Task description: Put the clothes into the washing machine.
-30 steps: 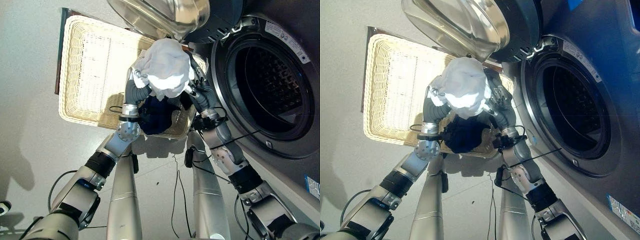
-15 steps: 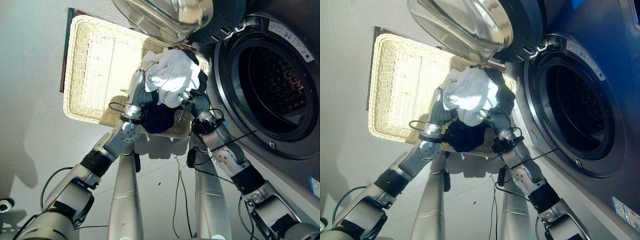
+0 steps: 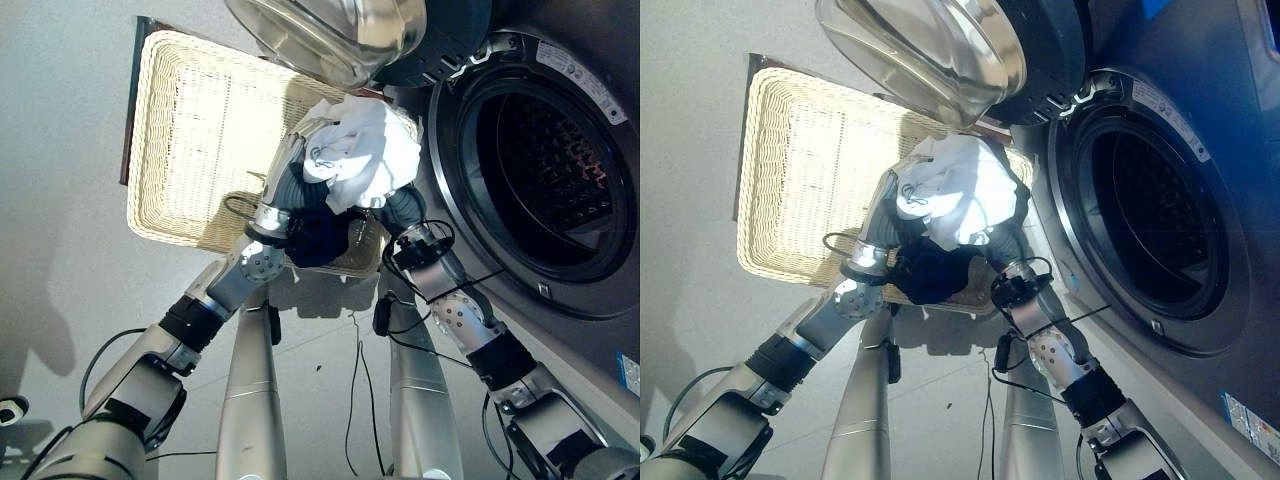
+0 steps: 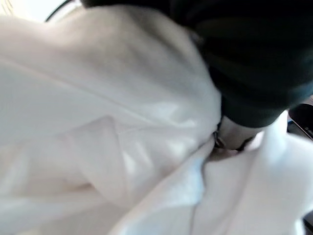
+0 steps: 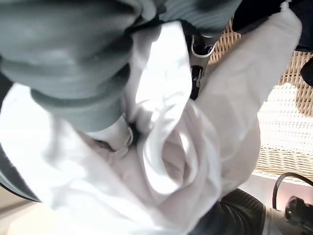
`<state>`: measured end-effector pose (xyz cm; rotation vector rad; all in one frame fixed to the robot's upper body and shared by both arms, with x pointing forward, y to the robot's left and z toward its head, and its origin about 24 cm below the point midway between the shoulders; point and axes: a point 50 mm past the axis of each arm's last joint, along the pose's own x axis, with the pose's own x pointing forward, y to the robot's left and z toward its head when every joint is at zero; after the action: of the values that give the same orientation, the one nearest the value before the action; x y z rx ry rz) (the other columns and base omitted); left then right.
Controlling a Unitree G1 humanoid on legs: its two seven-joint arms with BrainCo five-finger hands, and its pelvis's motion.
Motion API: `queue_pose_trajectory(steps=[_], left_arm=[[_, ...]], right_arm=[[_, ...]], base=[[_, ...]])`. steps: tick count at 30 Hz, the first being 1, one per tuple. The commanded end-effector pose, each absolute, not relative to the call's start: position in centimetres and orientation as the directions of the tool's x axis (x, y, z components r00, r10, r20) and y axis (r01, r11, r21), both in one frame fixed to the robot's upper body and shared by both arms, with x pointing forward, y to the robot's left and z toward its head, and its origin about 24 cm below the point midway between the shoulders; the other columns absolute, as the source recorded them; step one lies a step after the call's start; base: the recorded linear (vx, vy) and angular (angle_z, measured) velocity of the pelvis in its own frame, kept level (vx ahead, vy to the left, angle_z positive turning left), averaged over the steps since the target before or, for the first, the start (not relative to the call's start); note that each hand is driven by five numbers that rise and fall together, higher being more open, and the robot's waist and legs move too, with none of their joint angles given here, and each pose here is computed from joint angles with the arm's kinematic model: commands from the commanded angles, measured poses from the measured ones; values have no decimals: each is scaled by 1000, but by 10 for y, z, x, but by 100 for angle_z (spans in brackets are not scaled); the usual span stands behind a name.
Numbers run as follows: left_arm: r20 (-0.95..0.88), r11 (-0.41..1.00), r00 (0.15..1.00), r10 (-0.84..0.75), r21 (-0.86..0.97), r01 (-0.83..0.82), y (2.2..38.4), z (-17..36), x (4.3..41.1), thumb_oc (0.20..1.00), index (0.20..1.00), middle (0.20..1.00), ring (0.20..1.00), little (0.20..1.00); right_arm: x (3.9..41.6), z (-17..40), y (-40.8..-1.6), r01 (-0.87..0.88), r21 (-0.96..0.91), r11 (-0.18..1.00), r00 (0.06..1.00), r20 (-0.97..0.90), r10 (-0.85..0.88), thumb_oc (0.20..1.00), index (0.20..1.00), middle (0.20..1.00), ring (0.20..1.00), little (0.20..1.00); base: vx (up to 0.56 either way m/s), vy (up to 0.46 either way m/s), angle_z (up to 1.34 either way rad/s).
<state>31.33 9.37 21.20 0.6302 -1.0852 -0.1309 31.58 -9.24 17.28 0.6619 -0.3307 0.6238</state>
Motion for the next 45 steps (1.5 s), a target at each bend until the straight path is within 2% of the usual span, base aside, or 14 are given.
queue_pose_trajectory(steps=[1, 10, 14, 15, 16, 28, 31, 35, 45], left_arm=[[818, 823, 173, -549, 565, -55, 49, 240, 271, 200, 200, 200, 200, 200], [826, 830, 141, -545, 556, -51, 45, 241, 266, 200, 200, 200, 200, 200], [842, 842, 165, -514, 532, -90, 47, 241, 268, 200, 200, 200, 200, 200], [850, 850, 182, -494, 516, -105, 49, 240, 270, 542, 542, 542, 542, 542], [854, 853, 187, -485, 509, -112, 50, 240, 271, 1000, 1000, 1000, 1000, 1000], [859, 839, 310, -408, 486, -243, 65, 231, 288, 1000, 1000, 1000, 1000, 1000], [858, 838, 314, -407, 488, -246, 66, 231, 288, 1000, 1000, 1000, 1000, 1000], [843, 828, 350, -409, 504, -247, 72, 228, 292, 1000, 1000, 1000, 1000, 1000], [750, 773, 454, -481, 607, -185, 83, 221, 302, 1000, 1000, 1000, 1000, 1000]], right_arm=[[289, 202, -59, -828, 365, 425, 557, 622, 550, 200, 200, 200, 200, 200], [289, 203, -57, -837, 380, 394, 546, 632, 549, 200, 200, 200, 200, 200], [288, 202, -57, -841, 393, 372, 541, 639, 547, 200, 200, 200, 200, 200], [288, 201, -57, -842, 395, 367, 539, 642, 545, 200, 200, 200, 200, 200], [288, 201, -57, -843, 397, 363, 538, 644, 544, 200, 200, 200, 200, 200], [290, 205, -67, -842, 432, 322, 539, 696, 475, 200, 200, 200, 200, 200], [291, 205, -68, -843, 436, 314, 537, 705, 464, 200, 200, 200, 200, 200], [291, 211, -77, -858, 457, 235, 514, 756, 406, 200, 200, 200, 200, 200], [295, 222, -106, -864, 437, 252, 497, 820, 284, 200, 200, 200, 200, 200]], base=[[0, 0, 0], [0, 0, 0], [0, 0, 0], [0, 0, 0], [0, 0, 0], [0, 0, 0], [0, 0, 0], [0, 0, 0], [0, 0, 0]])
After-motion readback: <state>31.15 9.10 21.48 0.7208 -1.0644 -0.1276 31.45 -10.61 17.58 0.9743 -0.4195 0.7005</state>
